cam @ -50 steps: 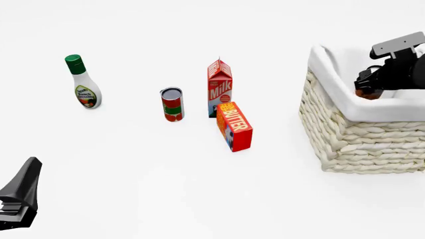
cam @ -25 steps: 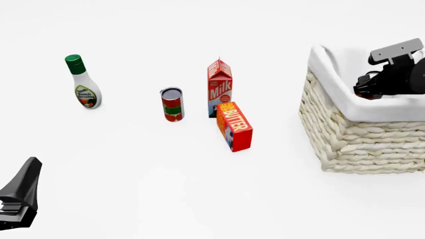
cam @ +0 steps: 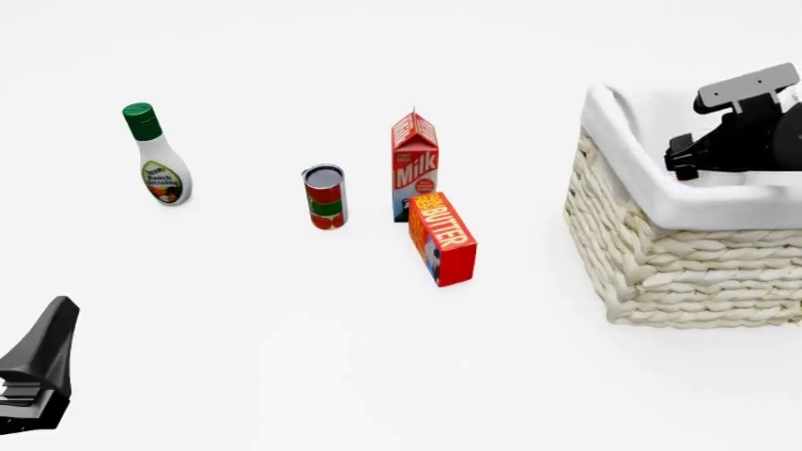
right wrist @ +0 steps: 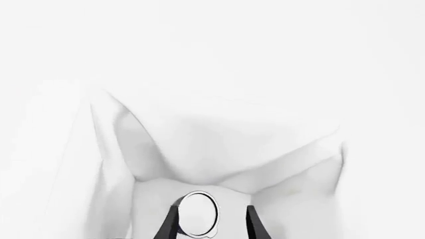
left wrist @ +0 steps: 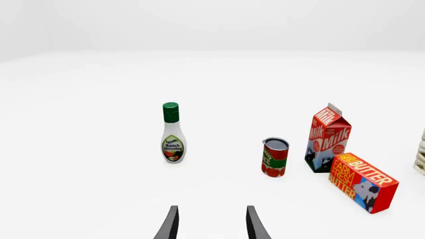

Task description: Pick the alphabet soup and place it in the basket.

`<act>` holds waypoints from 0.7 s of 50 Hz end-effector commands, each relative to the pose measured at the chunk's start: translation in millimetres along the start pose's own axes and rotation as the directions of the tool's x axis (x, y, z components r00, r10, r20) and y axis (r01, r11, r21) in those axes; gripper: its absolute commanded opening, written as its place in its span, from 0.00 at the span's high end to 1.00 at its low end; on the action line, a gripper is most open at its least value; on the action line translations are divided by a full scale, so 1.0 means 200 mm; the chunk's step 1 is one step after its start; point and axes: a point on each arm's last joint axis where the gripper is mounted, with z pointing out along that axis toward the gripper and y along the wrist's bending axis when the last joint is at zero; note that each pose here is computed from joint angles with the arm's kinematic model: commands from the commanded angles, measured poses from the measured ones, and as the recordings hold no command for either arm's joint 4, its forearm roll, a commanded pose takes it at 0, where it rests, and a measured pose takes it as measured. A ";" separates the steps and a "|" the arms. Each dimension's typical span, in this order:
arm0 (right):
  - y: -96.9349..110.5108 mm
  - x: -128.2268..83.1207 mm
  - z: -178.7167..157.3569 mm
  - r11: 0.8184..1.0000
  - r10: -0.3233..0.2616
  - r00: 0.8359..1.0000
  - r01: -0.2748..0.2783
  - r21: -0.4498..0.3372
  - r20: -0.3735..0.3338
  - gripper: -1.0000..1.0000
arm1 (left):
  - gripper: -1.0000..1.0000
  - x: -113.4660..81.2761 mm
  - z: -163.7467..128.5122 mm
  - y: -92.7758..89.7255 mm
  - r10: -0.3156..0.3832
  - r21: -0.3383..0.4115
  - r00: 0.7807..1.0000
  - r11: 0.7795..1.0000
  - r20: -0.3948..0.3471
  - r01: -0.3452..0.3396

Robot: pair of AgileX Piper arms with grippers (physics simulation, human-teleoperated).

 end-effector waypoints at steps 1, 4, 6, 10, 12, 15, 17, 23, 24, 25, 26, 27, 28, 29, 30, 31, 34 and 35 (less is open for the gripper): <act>0.03 -0.08 -0.09 1.000 0.000 0.999 0.001 -0.014 0.033 0.00 | 0.00 0.00 0.00 0.00 0.000 0.000 1.000 1.000 0.000 0.000; 0.03 -0.12 -0.18 1.000 0.008 0.998 -0.007 -0.018 0.055 0.00 | 0.00 0.00 0.00 0.00 0.000 0.000 1.000 1.000 0.000 0.000; 0.04 -0.14 -0.22 1.000 0.007 0.998 -0.006 -0.018 0.067 0.00 | 0.00 0.00 0.00 0.00 0.000 0.000 1.000 1.000 0.000 0.000; 0.04 -0.16 -0.27 1.000 0.008 0.997 -0.006 -0.022 0.077 0.00 | 0.00 0.00 0.00 0.00 0.000 0.000 1.000 1.000 0.000 0.000; 0.05 -0.21 -0.38 1.000 0.007 0.994 -0.004 -0.030 0.106 0.00 | 0.00 0.00 0.00 0.00 0.000 0.000 1.000 1.000 0.000 0.000; 0.06 -0.27 -0.52 0.999 0.009 0.990 -0.004 -0.037 0.139 0.00 | 0.00 0.00 0.00 0.00 0.000 0.000 1.000 1.000 0.000 0.000; 0.05 -0.29 -0.58 0.999 0.012 0.988 -0.006 -0.038 0.157 0.00 | 0.00 0.00 0.00 0.00 0.000 0.000 1.000 1.000 0.000 0.000; 0.05 -0.39 -0.83 0.999 0.024 0.975 -0.014 -0.047 0.221 0.00 | 0.00 0.00 0.00 0.00 0.000 0.000 1.000 1.000 0.000 0.000; 0.05 -0.40 -0.86 0.998 0.028 0.973 -0.016 -0.054 0.230 0.00 | 0.00 0.00 0.00 0.00 0.000 0.000 1.000 1.000 0.000 0.000; 0.05 -0.41 -0.89 0.998 0.027 0.971 -0.014 -0.056 0.239 0.00 | 0.00 0.00 0.00 0.00 0.000 0.000 1.000 1.000 0.000 0.000; 0.05 -0.42 -0.94 0.999 0.022 0.965 -0.008 -0.052 0.263 0.00 | 0.00 0.00 0.00 0.00 0.000 0.000 1.000 1.000 0.000 0.000; 0.05 -0.42 -0.94 0.999 0.022 0.965 -0.008 -0.052 0.263 0.00 | 0.00 0.00 0.00 0.00 0.000 0.000 1.000 1.000 0.000 0.000; 0.06 -0.45 -1.00 0.998 0.033 0.961 -0.015 -0.067 0.274 0.00 | 0.00 0.00 0.00 0.00 0.000 0.000 1.000 1.000 0.000 0.000; 0.06 -0.45 -1.00 0.998 0.033 0.961 -0.015 -0.067 0.274 0.00 | 0.00 0.00 0.00 0.00 0.000 0.000 1.000 1.000 0.000 0.000; 0.05 -0.46 -1.05 0.998 0.034 0.956 -0.015 -0.068 0.290 0.00 | 0.00 0.00 0.00 0.00 0.000 0.000 1.000 1.000 0.000 0.000; 0.05 -0.47 -1.08 0.998 0.032 0.954 -0.011 -0.069 0.298 0.00 | 0.00 0.00 0.00 0.00 0.000 0.000 1.000 1.000 0.000 0.000; 0.06 -0.50 -1.15 0.997 0.006 0.948 0.020 -0.079 0.317 0.00 | 0.00 0.00 0.00 0.00 0.000 0.000 1.000 1.000 0.000 0.000; 0.07 -0.52 -1.18 0.996 0.002 0.945 0.027 -0.086 0.328 0.00 | 0.00 0.00 0.00 0.00 0.000 0.000 1.000 1.000 0.000 0.000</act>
